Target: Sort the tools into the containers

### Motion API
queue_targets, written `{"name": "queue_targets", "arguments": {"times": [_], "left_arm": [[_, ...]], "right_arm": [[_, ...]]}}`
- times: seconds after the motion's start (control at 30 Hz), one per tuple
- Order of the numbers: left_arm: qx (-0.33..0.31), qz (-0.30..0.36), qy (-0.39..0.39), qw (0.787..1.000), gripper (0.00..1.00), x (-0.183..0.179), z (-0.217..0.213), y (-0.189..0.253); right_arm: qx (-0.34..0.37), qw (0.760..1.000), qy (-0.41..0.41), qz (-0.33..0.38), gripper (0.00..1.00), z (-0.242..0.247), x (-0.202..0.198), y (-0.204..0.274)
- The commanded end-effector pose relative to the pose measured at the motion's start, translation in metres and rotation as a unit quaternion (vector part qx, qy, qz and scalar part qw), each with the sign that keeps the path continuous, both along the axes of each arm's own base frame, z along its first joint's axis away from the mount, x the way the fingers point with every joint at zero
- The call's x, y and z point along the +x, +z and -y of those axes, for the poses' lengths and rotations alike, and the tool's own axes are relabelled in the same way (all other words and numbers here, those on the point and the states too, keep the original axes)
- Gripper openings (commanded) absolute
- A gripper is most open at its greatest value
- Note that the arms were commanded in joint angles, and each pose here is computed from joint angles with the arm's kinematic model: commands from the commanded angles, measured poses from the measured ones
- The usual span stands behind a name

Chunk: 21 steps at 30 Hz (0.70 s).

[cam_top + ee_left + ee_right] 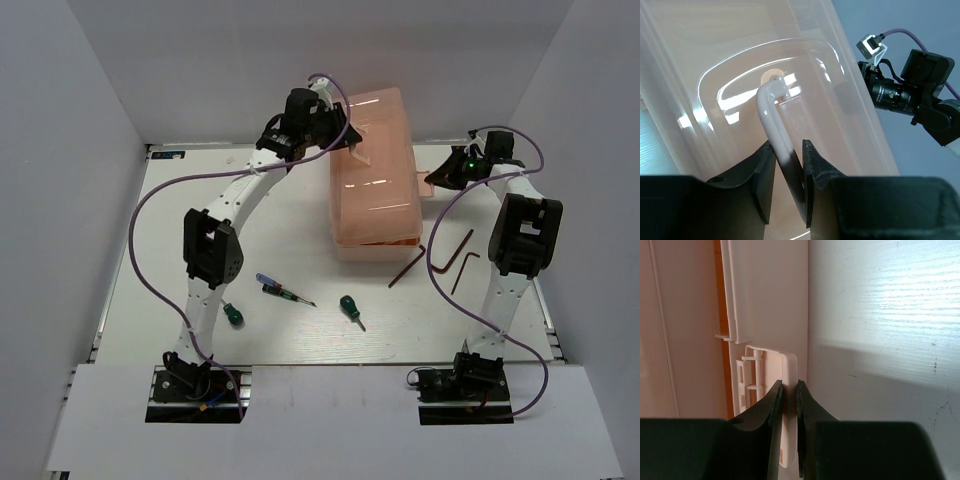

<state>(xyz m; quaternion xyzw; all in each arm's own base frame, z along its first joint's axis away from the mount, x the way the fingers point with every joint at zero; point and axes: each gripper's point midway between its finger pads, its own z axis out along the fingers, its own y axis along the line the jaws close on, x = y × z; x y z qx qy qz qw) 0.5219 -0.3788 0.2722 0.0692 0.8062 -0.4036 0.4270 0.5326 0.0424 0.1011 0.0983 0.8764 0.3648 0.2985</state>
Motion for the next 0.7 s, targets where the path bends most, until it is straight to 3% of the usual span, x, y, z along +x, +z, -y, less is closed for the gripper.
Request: {"name": "queue_targets", "arguments": {"times": [0.0,0.47,0.67], "left_arm": [[0.019,0.052,-0.002,0.998,0.00,-0.017,-0.031,0.053],[0.049,0.023,0.055,0.997,0.00,-0.020,-0.124,0.020],[0.081,-0.017,0.081,0.993,0.00,-0.026,-0.169,-0.032]], "right_arm": [[-0.059,0.997,-0.040,0.023,0.00,0.038,0.012,0.008],[-0.056,0.997,-0.044,0.021,0.00,0.042,0.010,0.009],[-0.056,0.997,-0.043,0.021,0.00,0.046,0.007,0.010]]}}
